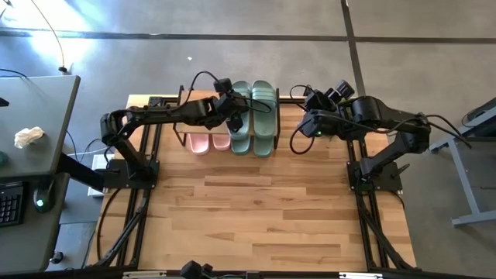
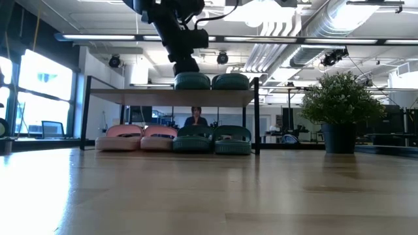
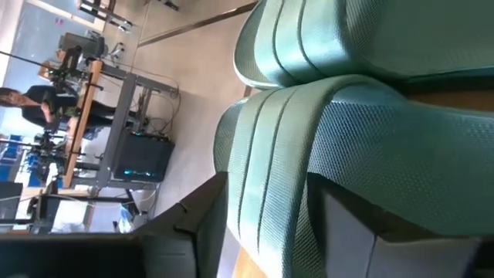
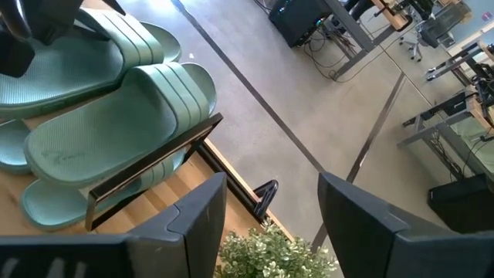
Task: Pick and place slides into the shelf
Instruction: Adjust the left blue slipper on the top shelf, then return to Home Position
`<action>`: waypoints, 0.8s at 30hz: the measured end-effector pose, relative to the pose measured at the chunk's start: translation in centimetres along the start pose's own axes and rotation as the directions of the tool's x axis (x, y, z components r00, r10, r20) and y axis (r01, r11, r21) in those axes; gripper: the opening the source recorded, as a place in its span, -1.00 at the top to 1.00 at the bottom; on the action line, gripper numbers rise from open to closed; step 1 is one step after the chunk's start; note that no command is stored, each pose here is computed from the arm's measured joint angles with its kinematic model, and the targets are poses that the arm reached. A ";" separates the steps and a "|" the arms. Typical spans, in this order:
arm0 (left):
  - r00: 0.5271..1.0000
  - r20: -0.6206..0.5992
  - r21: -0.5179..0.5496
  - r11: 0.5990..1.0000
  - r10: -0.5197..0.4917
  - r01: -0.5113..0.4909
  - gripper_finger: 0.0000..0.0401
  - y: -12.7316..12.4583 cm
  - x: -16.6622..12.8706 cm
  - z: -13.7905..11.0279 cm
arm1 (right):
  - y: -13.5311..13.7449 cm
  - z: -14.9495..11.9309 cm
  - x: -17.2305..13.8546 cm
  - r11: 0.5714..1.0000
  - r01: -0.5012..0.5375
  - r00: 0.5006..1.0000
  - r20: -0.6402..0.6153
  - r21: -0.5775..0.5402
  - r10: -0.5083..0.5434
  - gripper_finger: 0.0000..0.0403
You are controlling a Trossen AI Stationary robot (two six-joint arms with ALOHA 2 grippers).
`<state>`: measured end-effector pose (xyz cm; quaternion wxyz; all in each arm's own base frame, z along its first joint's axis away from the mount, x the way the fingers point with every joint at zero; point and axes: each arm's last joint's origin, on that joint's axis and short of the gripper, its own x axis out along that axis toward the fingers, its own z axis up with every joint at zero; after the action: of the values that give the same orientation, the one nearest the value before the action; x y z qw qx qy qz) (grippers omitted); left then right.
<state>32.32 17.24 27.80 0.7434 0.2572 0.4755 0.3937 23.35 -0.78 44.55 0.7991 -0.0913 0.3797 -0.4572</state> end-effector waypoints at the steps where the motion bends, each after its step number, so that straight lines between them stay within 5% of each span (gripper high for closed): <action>1: 1.000 0.004 0.000 1.000 -0.004 0.004 0.18 0.0 0.0 0.0 | 0.0 0.0 0.0 1.000 0.000 1.000 0.000 0.000 0.000 0.02; 17: 0.992 -0.027 -0.016 0.993 -0.119 0.119 0.01 1.9 -1.8 0.7 | 0.0 0.0 0.0 1.000 -0.003 1.000 -0.001 0.001 0.003 0.02; 24: 0.963 0.035 -0.054 0.962 -0.266 0.268 0.01 3.1 -3.1 1.6 | 0.1 0.0 0.0 0.999 -0.032 0.999 -0.016 0.002 0.032 0.02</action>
<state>31.95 16.38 32.41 0.8033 0.1745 0.4841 0.2999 23.38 -0.72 44.48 0.8034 -0.0809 0.3871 -0.4452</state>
